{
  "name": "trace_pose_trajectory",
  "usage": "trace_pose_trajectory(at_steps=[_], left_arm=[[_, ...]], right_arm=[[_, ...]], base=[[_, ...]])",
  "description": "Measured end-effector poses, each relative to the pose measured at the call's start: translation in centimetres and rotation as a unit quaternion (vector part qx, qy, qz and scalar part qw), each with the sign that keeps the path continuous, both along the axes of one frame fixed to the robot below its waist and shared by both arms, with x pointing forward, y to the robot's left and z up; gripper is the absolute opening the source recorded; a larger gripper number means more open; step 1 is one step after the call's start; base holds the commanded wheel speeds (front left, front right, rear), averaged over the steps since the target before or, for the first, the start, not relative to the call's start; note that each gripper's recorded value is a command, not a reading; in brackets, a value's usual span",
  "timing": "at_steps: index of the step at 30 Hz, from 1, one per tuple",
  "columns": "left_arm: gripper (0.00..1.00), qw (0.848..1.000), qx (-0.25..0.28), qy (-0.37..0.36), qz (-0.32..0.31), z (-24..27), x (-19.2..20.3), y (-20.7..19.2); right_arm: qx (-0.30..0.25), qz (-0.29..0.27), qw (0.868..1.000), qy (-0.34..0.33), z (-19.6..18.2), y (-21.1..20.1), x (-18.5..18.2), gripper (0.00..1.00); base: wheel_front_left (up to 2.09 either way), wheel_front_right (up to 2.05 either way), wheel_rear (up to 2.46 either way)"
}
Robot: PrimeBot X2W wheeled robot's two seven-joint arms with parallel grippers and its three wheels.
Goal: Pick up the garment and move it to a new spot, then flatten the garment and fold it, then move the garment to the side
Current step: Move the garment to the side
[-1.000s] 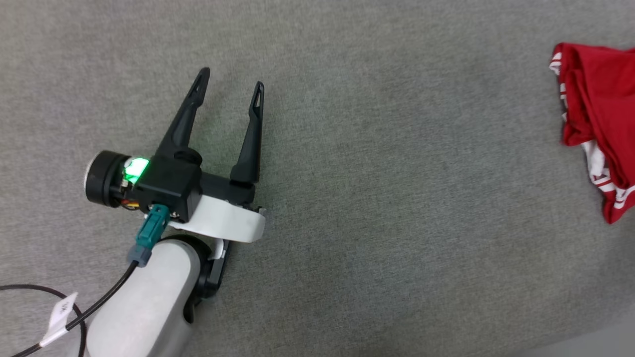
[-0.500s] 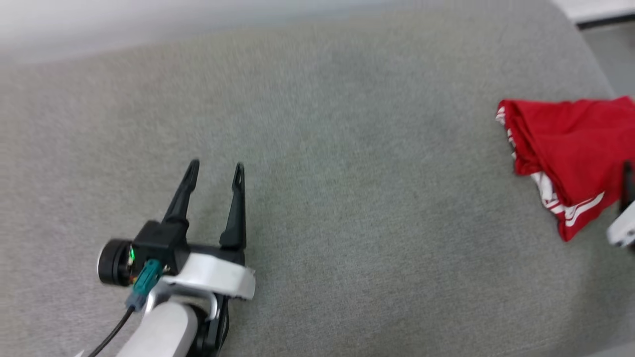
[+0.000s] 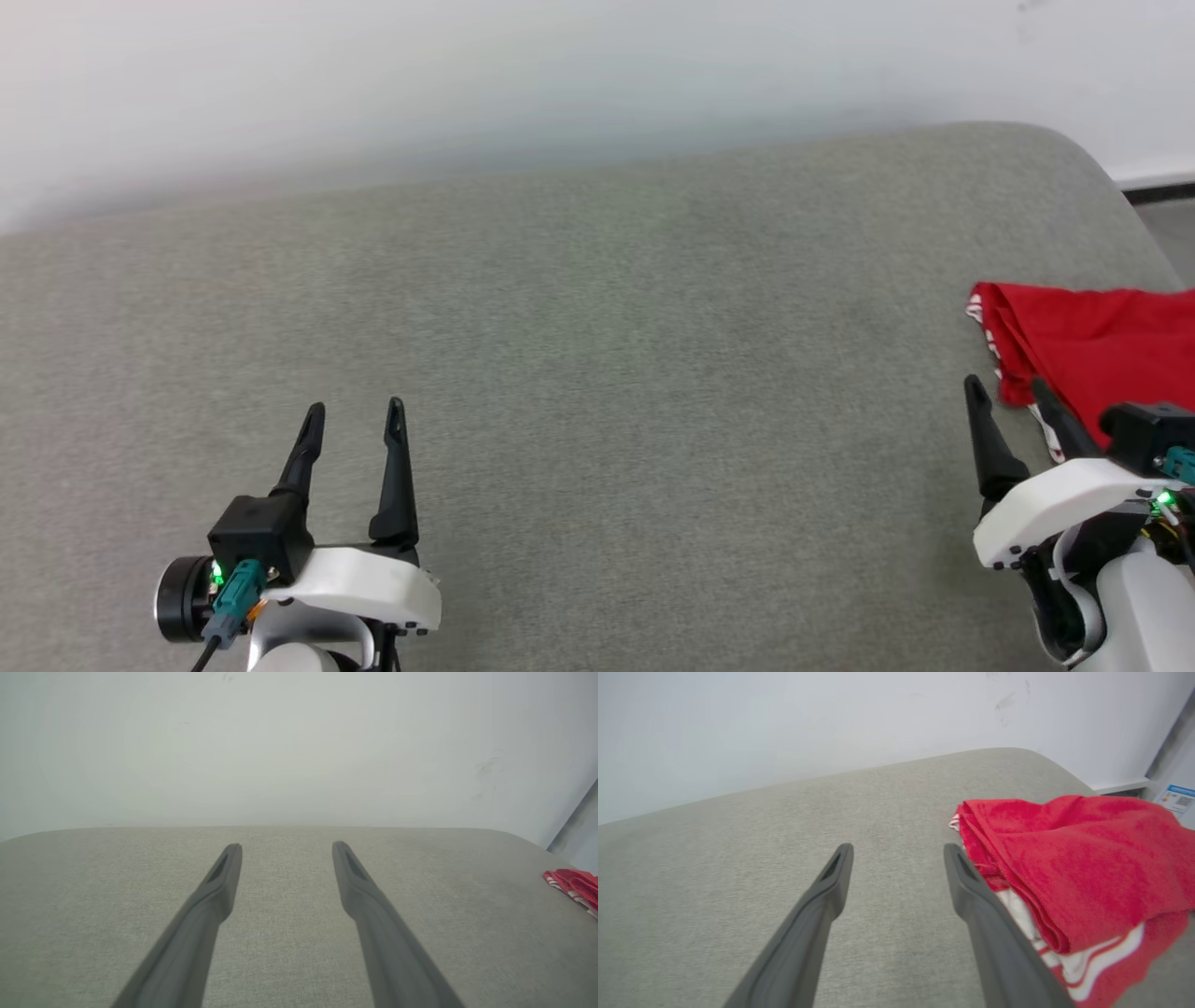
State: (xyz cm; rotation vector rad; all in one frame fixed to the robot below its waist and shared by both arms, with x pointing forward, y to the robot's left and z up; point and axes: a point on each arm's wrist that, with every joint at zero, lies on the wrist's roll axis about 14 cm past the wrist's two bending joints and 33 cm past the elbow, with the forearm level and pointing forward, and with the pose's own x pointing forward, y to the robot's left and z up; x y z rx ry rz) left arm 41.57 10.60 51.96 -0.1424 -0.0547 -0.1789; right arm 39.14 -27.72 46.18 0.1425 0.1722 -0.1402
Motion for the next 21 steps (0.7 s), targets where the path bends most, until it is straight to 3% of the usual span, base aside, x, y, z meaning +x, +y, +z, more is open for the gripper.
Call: trace_pose_trajectory(at_steps=[8,21], left_arm=[[1.00,0.998,0.020,-0.005,0.059,0.5,-1.8,4.8],[1.00,0.997,0.025,0.001,0.074,0.5,-4.2,6.3]], right_arm=[[0.001,0.076,0.994,-0.078,4.9,6.3,0.8,1.00],[-0.029,0.088,0.990,-0.109,8.7,8.1,-3.5,1.00]], base=[[0.00,0.00,0.00],[0.00,0.00,0.00]])
